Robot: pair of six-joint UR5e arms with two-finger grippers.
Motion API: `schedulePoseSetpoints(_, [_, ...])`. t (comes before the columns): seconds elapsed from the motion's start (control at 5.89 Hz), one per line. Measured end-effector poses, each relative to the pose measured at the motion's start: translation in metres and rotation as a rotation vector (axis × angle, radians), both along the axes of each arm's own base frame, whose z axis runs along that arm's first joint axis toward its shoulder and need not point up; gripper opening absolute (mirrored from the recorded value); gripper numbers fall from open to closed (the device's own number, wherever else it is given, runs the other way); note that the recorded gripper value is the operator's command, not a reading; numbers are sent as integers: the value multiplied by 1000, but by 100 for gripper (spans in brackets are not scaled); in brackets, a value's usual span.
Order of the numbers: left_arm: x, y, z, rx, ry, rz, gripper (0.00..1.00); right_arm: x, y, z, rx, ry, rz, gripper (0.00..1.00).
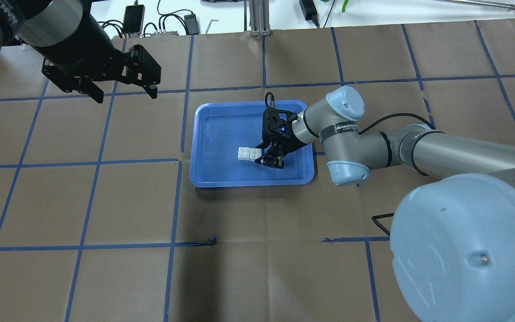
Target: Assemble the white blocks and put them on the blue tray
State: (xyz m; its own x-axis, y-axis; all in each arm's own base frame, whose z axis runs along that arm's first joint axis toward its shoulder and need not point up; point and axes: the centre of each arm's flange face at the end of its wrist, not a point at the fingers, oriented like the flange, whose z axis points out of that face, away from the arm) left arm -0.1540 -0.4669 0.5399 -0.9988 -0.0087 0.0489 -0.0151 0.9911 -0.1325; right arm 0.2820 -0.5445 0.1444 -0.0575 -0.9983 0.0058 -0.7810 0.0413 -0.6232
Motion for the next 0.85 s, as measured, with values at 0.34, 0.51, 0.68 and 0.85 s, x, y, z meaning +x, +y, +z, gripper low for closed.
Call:
schedulePoseSetpoints(0.34, [0, 0, -1, 1, 0, 0, 100, 1, -1, 1, -4, -3, 1, 47])
schedulePoseSetpoints(0.51, [0, 0, -1, 1, 0, 0, 100, 1, -2, 1, -5, -3, 1, 47])
schedulePoseSetpoints(0.68, [0, 0, -1, 1, 1, 0, 100, 1, -2, 2, -6, -3, 1, 47])
schedulePoseSetpoints(0.85, [0, 0, -1, 1, 1, 0, 100, 1, -2, 2, -7, -4, 1, 62])
